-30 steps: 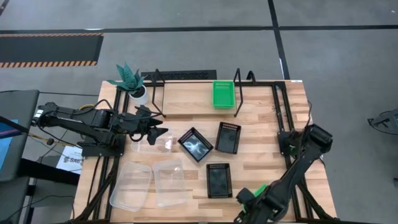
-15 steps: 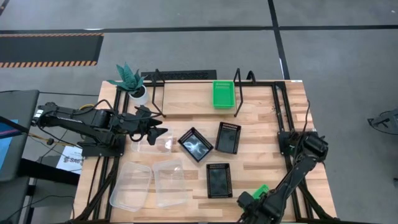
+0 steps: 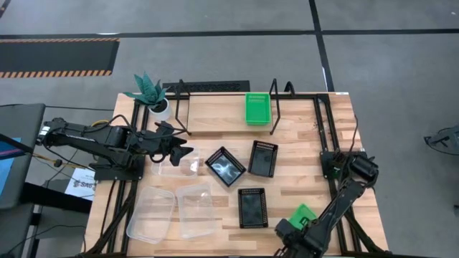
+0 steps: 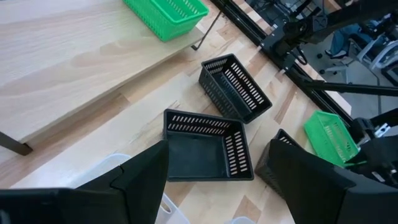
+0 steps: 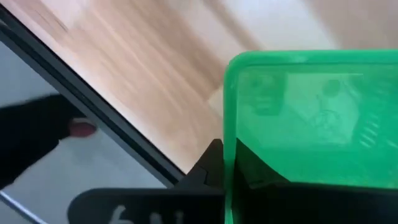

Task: Stack baskets on shelf by color
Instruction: Stack the green bin on top of the stacked green bins on the shelf

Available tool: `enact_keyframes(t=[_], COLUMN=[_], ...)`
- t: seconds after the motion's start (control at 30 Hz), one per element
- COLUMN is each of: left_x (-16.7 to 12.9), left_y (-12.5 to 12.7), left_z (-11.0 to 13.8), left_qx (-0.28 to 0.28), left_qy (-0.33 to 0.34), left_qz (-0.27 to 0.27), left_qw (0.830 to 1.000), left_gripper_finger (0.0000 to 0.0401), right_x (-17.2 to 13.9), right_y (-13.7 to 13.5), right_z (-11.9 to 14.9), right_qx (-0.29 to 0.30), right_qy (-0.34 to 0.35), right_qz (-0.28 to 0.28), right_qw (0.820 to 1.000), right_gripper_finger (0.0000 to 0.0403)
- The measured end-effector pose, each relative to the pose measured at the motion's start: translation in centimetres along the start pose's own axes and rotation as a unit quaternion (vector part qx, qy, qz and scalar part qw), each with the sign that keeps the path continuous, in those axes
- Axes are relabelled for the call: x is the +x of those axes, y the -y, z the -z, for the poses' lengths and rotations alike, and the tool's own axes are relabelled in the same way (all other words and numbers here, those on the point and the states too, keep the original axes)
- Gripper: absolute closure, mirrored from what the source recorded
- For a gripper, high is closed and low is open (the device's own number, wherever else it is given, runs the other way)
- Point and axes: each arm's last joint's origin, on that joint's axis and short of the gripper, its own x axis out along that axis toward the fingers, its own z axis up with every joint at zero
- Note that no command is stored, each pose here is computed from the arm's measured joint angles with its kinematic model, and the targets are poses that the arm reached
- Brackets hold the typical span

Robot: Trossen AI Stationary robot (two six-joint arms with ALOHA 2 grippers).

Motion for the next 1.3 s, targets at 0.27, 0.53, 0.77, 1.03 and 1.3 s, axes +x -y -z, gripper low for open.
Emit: enact_keyframes(t=[0.27, 0.53, 0.77, 1.03, 1.3], left_x=[0.0, 0.0, 0.0, 0.0, 0.0], left_y=[-0.1, -0.2, -0.2, -0.2, -0.2], left_z=[0.1, 0.0, 0.1, 0.1, 0.1], left_qx=[-0.006, -0.006, -0.007, -0.011, -0.011], left_qy=[-0.003, 0.004, 0.004, 0.004, 0.004], left_qz=[-0.005, -0.014, -0.014, -0.014, -0.014], left_qw=[1.000, 1.000, 1.000, 1.000, 1.000], left_gripper_finger=[0.0136, 0.0136, 0.0136, 0.0136, 0.0136], right_x=[-4.8, -7.1, -7.1, -7.1, -7.0], right_y=[2.1, 3.3, 3.3, 3.2, 3.2], right_z=[-1.7, -3.5, -4.7, -5.8, -7.1], right_qx=[0.016, 0.037, 0.038, 0.030, 0.020], right_qy=[0.102, 0.185, 0.202, 0.225, 0.230], right_qz=[-0.001, -0.001, 0.001, 0.006, 0.014], right_qw=[0.995, 0.982, 0.979, 0.974, 0.973], right_gripper_finger=[0.0398, 0.0400, 0.0400, 0.0400, 0.0400])
